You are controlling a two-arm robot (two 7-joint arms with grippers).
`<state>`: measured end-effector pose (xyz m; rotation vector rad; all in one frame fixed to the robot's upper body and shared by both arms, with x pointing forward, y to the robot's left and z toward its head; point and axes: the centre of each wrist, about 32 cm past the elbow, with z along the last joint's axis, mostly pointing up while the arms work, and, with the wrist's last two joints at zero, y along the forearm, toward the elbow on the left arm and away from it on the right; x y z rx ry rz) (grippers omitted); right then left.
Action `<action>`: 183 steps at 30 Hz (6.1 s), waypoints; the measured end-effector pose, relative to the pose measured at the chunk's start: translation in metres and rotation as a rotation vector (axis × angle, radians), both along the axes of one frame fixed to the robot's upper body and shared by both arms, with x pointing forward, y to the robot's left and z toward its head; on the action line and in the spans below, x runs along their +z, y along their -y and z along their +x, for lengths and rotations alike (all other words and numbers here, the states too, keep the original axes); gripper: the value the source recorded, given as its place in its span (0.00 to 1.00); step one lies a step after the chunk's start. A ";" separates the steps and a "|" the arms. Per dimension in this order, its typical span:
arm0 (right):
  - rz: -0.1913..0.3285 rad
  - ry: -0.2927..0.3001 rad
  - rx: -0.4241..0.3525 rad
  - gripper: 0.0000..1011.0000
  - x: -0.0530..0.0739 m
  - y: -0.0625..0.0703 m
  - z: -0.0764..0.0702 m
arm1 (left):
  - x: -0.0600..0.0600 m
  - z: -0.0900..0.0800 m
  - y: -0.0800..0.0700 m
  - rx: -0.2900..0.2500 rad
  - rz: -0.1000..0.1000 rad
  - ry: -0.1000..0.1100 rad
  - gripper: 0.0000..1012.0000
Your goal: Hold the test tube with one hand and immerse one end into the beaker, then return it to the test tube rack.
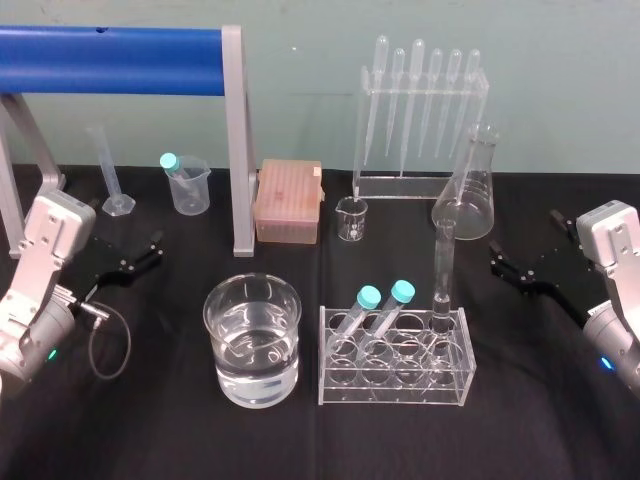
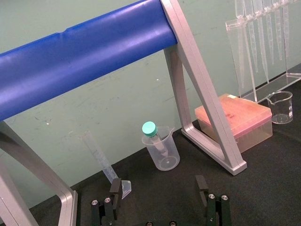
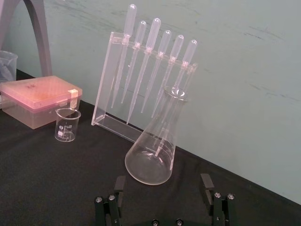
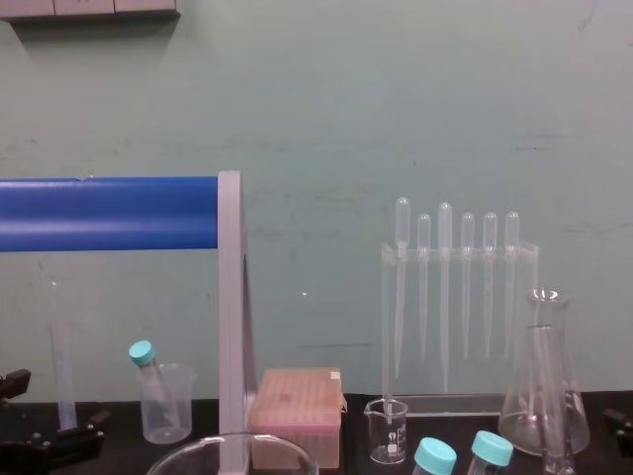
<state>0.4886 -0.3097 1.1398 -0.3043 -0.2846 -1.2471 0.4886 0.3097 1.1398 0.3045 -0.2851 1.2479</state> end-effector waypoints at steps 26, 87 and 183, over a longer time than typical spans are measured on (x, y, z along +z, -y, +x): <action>0.000 0.000 -0.001 0.99 0.000 0.000 0.000 | 0.000 0.000 0.000 0.000 0.000 0.000 0.99; 0.352 -0.040 0.535 0.99 0.049 0.015 -0.001 | 0.000 0.000 0.000 0.000 0.000 0.000 0.99; 0.338 -0.165 0.554 0.25 0.034 0.002 0.015 | 0.000 0.000 0.000 0.000 0.000 0.000 0.99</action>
